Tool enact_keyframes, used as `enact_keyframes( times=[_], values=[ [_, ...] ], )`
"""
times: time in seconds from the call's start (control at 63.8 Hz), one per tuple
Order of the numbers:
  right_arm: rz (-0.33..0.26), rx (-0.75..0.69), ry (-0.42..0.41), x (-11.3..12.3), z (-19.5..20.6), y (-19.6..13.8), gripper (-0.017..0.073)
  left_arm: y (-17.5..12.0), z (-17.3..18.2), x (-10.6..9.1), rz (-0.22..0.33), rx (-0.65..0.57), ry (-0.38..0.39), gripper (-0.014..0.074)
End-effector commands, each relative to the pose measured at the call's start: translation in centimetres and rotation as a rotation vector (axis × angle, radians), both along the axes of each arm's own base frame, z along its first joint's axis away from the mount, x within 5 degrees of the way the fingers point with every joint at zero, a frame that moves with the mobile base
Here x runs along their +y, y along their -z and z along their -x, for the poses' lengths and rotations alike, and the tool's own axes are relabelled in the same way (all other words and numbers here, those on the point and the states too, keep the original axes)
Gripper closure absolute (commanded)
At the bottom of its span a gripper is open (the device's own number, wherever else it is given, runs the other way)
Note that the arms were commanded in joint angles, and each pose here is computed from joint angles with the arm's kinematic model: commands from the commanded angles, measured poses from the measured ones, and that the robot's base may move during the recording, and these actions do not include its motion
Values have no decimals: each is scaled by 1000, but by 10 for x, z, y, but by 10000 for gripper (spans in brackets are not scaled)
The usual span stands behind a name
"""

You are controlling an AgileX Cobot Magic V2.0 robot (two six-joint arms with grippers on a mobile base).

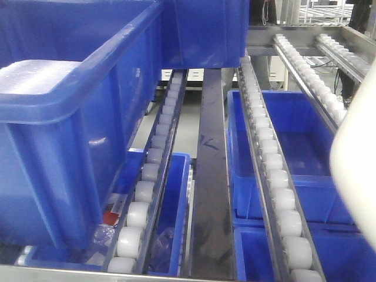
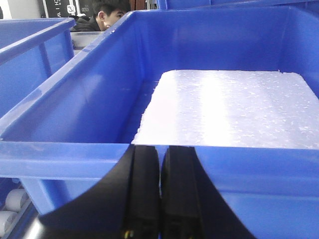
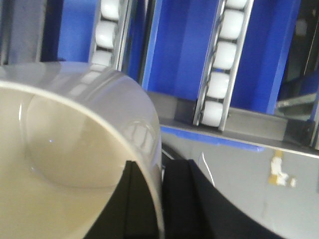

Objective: Move white bin to right shelf second layer

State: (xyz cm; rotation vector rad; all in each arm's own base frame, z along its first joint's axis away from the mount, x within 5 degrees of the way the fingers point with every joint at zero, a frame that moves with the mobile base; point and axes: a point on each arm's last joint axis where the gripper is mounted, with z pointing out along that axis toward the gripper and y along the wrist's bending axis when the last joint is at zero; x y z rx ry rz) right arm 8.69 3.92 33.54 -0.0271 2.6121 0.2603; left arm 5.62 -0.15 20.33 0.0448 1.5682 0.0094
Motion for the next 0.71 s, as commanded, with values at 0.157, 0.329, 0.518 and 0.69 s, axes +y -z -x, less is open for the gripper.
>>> enact_keyframes(
  times=[0.157,0.329,0.518,0.69],
  values=[
    [65,-123,146,-29,21,-17,501,4,0,0,10,-63,-2,509],
    [90,-85,143,-24,11,-14,501,4,0,0,10,-63,-2,509],
    [163,-72,151,-21,-4,-11,501,4,0,0,10,-63,-2,509],
    [179,-113,145,-17,-17,-13,501,4,0,0,10,-63,-2,509]
  ],
)
